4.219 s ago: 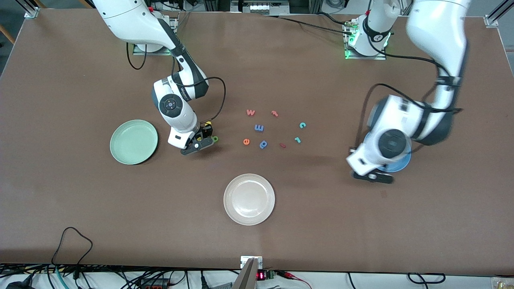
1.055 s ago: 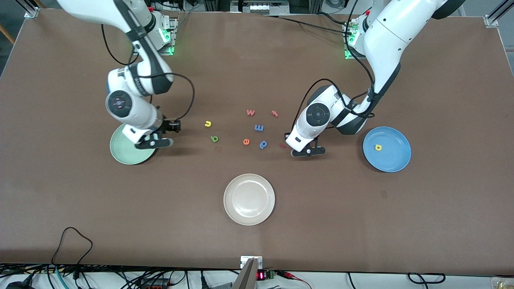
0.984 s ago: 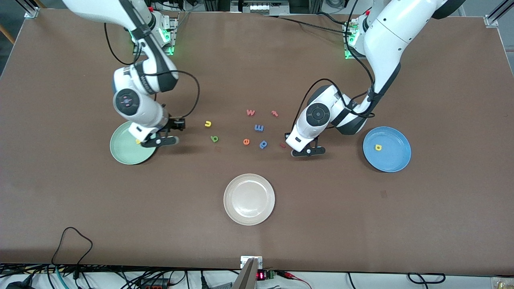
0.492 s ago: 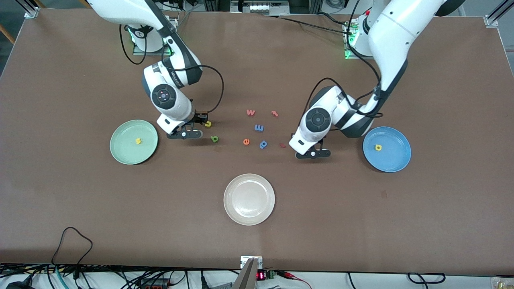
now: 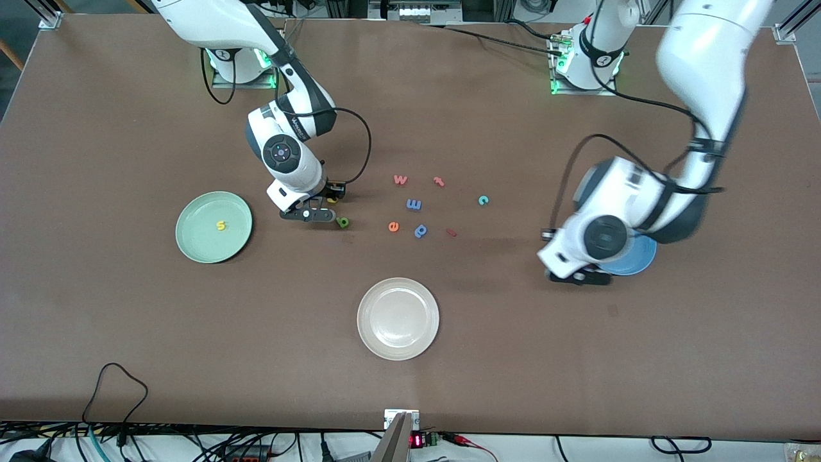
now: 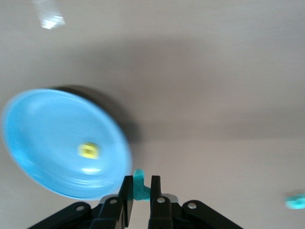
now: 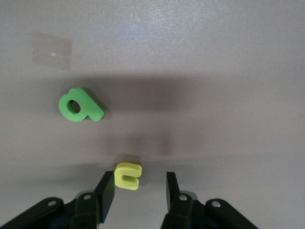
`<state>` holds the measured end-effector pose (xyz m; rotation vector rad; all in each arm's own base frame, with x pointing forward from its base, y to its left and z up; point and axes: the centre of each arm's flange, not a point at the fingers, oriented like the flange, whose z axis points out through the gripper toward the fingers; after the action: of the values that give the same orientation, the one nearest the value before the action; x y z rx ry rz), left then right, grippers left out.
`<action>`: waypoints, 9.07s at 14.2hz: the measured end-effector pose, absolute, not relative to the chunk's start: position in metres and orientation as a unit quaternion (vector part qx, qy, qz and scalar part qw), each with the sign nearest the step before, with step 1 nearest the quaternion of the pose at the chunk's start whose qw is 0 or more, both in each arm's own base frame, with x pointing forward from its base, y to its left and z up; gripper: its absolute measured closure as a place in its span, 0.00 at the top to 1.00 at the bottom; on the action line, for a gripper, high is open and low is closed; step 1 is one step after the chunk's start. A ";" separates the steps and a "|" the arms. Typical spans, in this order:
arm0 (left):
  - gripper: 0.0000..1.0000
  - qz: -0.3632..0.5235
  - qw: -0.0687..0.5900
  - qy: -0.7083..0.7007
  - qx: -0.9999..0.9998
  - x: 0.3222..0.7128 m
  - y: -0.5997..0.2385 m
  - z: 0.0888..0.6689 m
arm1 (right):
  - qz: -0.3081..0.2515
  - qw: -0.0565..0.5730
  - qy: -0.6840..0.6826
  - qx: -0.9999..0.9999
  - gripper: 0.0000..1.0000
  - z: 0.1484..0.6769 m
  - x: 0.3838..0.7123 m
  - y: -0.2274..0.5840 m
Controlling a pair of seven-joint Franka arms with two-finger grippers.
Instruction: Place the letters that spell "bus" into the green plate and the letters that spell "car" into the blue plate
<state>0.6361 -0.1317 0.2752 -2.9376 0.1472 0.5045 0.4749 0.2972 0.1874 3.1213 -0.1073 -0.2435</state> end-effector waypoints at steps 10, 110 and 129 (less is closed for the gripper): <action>0.19 0.192 0.025 0.095 -0.977 0.609 -0.012 0.208 | -0.081 0.011 -0.063 0.995 0.52 0.175 0.462 0.314; 1.00 0.114 0.030 0.045 -0.992 0.625 -0.042 0.571 | -0.033 -0.003 0.239 0.970 0.28 0.177 0.529 0.335; 1.00 0.002 0.028 0.074 -0.997 0.546 -0.040 0.605 | -0.116 0.019 0.036 0.992 0.41 0.252 0.590 0.049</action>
<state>0.5457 -0.0402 0.6054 -3.0763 0.2282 0.0059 0.5903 0.0486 0.2524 3.0797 0.1129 -0.3600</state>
